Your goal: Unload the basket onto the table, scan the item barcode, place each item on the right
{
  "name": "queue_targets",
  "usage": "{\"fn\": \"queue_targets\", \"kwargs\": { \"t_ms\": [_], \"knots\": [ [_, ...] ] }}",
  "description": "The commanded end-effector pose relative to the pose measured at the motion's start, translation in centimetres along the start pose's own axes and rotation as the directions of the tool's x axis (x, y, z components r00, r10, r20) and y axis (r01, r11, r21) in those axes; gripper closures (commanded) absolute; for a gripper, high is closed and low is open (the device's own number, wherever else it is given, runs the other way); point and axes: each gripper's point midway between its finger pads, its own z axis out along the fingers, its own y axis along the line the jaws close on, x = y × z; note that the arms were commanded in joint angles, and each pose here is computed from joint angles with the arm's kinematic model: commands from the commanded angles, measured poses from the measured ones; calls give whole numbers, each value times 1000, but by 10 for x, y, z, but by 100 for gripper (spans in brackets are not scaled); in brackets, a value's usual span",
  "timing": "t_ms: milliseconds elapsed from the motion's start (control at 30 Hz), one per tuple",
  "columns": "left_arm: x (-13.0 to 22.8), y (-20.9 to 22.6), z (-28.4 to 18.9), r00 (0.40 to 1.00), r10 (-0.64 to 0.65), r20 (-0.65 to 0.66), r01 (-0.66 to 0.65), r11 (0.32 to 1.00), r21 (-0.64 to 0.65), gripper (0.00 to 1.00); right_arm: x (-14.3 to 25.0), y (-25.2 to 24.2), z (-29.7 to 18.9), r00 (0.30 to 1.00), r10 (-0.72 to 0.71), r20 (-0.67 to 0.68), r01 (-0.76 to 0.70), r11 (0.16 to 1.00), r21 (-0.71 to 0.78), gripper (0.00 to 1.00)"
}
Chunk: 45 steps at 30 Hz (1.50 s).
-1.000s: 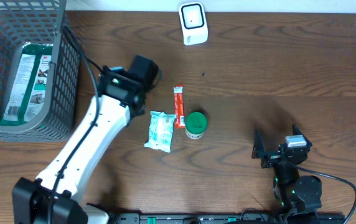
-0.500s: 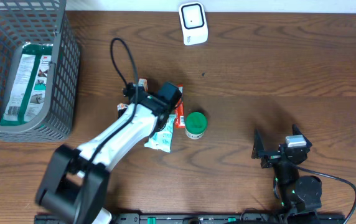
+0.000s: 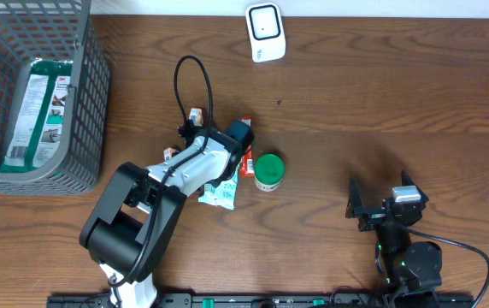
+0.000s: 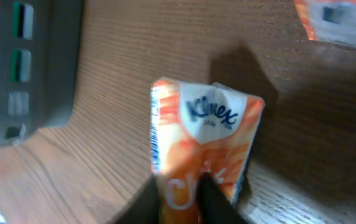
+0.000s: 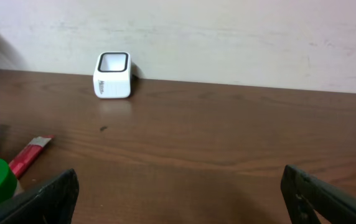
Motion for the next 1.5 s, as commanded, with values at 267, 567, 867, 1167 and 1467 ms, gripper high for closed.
{"fn": "queue_targets", "kwargs": {
  "t_ms": [267, 567, 867, 1167, 1467],
  "knots": [
    [-5, -1, -13, 998, 56, -1, -56, 997, 49, 68, 1, -3, 0, 1000, 17, -3, -17, 1000, 13, 1],
    [-8, -8, -36, 1000, -5, -13, 7, 980, 198, 68, 1, -3, 0, 1000, 17, -3, -17, 1000, 13, 1],
    [-19, -8, -42, 999, -41, -22, 45, 964, 262, 68, 1, -3, 0, 1000, 17, -3, -17, 1000, 14, 1],
    [-41, 42, -34, 930, -279, -241, 361, 817, 449, 68, 1, -3, 0, 1000, 17, -2, -17, 1000, 13, 1],
    [-12, 51, 6, 876, -210, -434, 451, 674, 584, 68, 1, -3, 0, 1000, 17, -3, -17, 1000, 14, 1]
  ]
}}
